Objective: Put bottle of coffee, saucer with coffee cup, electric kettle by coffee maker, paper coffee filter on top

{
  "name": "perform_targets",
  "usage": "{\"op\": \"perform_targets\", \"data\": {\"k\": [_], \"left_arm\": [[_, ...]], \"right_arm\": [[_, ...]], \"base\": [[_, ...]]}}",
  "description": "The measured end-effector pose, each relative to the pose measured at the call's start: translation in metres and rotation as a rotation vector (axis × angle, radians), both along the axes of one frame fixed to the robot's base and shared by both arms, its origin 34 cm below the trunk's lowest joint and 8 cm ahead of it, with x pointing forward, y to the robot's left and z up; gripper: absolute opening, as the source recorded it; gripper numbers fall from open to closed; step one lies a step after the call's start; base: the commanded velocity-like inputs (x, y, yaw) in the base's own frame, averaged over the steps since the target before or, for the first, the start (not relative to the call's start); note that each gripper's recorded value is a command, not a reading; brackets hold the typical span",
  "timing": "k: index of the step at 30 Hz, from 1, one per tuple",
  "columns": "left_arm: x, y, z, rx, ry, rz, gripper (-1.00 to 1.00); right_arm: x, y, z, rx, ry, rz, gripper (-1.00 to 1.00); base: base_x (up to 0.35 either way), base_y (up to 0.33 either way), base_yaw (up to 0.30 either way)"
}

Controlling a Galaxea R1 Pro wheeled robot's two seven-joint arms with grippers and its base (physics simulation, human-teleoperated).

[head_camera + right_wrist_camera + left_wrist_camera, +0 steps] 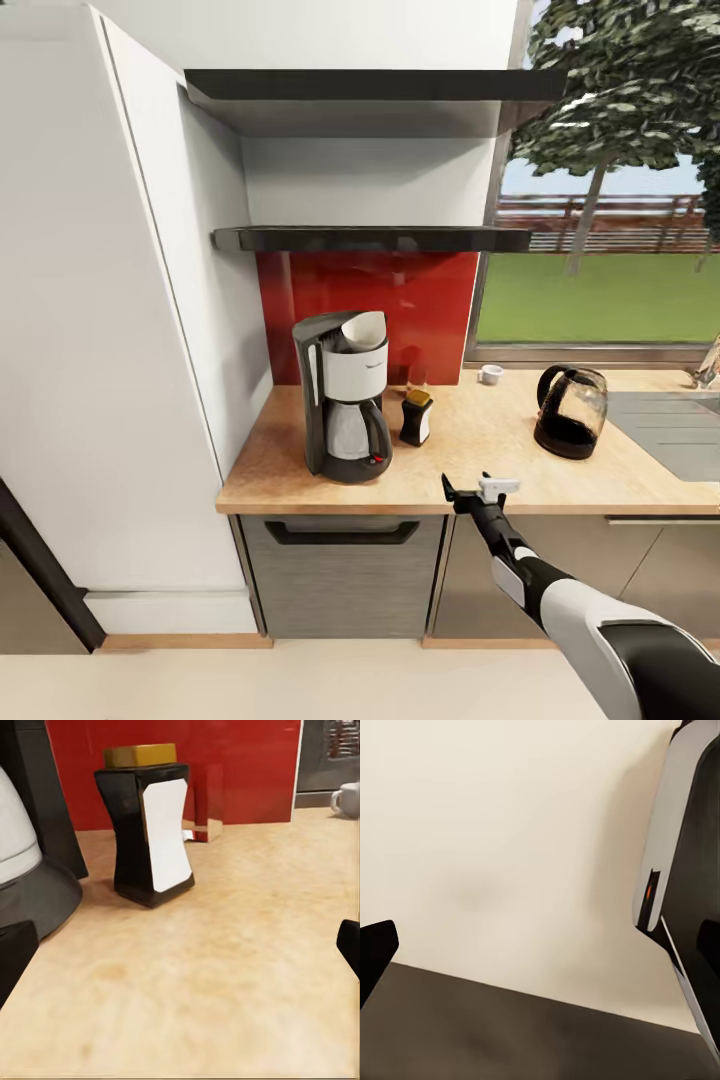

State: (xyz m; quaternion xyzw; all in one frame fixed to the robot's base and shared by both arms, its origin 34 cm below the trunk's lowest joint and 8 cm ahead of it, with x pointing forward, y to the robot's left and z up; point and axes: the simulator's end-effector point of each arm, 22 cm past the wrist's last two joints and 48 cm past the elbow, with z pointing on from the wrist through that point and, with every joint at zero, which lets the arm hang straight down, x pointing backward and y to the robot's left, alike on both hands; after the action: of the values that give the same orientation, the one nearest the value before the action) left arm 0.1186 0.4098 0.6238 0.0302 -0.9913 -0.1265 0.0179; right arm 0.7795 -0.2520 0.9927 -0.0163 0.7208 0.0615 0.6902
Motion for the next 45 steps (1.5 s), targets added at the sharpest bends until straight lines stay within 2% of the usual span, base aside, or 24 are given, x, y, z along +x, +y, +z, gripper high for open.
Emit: {"op": "perform_targets", "data": {"k": [8, 13, 20, 27, 32, 36, 37, 41, 44, 45], "left_arm": [[0.002, -0.001, 0.0, 0.0, -0.003, 0.003, 1.0], [0.013, -0.001, -0.001, 0.0, -0.025, -0.001, 1.0], [0.02, -0.001, -0.001, -0.001, -0.04, -0.006, 1.0], [0.019, 0.0, 0.0, 0.0, -0.037, -0.011, 1.0], [0.018, 0.0, 0.0, 0.0, -0.036, -0.012, 1.0], [0.016, 0.0, 0.0, 0.0, -0.034, -0.009, 1.0], [0.013, 0.001, 0.0, 0.0, -0.03, -0.007, 1.0], [0.011, 0.001, 0.0, 0.001, -0.027, -0.006, 1.0], [0.01, 0.0, 0.0, 0.0, -0.026, -0.006, 1.0], [0.01, 0.0, 0.0, 0.0, -0.026, -0.005, 1.0]], "right_arm": [[-0.006, -0.005, -0.009, -0.003, 0.006, -0.021, 1.0], [-0.009, -0.024, -0.016, -0.007, 0.022, -0.107, 1.0], [-0.018, -0.036, -0.028, -0.011, 0.04, -0.165, 1.0], [-0.07, -0.043, -0.092, -0.021, 0.152, -0.199, 1.0], [-0.098, -0.047, -0.122, -0.031, 0.208, -0.205, 1.0], [-0.13, -0.067, -0.152, -0.058, 0.274, -0.222, 1.0], [-0.165, -0.082, -0.187, -0.081, 0.373, -0.229, 1.0], [-0.214, -0.084, -0.233, -0.095, 0.534, -0.22, 1.0], [-0.272, -0.075, -0.292, -0.081, 0.867, -0.198, 1.0], [-0.281, -0.073, -0.298, -0.078, 0.913, -0.194, 1.0]], "base": [[-0.284, 0.0, 0.0], [-0.326, 0.0, 0.0], [-0.228, 0.0, 0.0], [-0.146, 0.0, 0.0], [-0.039, 0.0, 0.0], [-0.005, 0.0, 0.0], [0.0, 0.0, 0.0], [0.0, 0.0, -0.008], [0.0, 0.0, -0.165], [0.0, 0.0, -0.232]]}}
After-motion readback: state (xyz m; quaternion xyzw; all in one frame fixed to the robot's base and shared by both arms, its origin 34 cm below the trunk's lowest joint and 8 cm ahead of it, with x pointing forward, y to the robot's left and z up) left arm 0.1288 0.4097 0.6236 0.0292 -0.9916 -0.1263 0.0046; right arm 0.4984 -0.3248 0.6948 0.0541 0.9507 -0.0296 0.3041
